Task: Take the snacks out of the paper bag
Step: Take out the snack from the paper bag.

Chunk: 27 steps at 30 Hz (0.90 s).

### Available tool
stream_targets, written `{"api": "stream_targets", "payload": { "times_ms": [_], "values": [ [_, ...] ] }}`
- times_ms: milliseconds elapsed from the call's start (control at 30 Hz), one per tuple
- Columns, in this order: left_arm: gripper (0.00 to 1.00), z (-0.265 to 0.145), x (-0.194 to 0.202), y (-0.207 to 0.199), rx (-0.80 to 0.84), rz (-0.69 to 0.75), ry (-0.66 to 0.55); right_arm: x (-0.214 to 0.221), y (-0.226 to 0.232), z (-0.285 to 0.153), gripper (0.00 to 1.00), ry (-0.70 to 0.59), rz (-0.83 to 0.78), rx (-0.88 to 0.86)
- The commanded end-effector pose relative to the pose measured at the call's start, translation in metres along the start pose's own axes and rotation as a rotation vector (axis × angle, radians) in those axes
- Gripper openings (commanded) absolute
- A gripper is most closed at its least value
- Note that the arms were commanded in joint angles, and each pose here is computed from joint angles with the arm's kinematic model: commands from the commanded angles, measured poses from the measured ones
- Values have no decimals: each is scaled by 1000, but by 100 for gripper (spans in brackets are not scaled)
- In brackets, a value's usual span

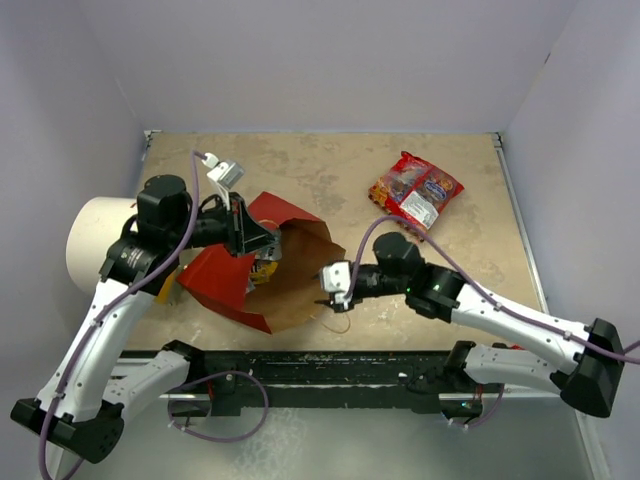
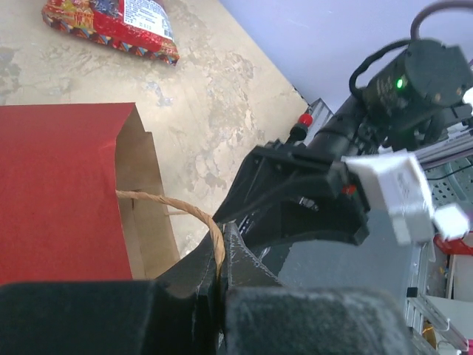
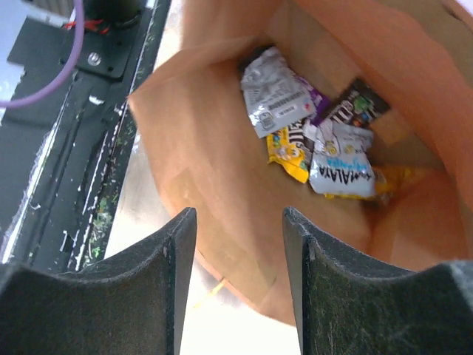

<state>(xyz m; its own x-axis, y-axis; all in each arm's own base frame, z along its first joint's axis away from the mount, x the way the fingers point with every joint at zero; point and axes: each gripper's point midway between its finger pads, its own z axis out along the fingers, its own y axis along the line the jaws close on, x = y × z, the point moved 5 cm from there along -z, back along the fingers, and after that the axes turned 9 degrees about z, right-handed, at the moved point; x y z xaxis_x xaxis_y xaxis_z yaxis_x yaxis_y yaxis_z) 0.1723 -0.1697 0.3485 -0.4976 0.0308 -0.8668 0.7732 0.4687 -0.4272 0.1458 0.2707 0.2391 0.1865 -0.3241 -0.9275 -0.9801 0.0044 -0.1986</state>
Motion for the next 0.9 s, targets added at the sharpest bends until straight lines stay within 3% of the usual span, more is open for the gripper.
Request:
{"api": "stream_targets", "payload": {
  "times_ms": [0, 233, 367, 567, 867],
  "values": [
    [0, -7, 2, -6, -12, -1, -10, -2, 5, 24, 52, 13, -262, -2],
    [0, -16, -2, 0, -131, 8, -24, 10, -25, 68, 53, 2, -414, 190],
    [0, -20, -12, 1, -174, 21, -56, 14, -31, 94, 53, 11, -373, 166],
    [0, -25, -16, -1, -187, 41, -73, 50, -37, 117, 55, 90, -495, 164],
    [0, -25, -23, -5, -175, 47, -63, 72, -85, 139, 60, 192, -645, 232]
  ]
}}
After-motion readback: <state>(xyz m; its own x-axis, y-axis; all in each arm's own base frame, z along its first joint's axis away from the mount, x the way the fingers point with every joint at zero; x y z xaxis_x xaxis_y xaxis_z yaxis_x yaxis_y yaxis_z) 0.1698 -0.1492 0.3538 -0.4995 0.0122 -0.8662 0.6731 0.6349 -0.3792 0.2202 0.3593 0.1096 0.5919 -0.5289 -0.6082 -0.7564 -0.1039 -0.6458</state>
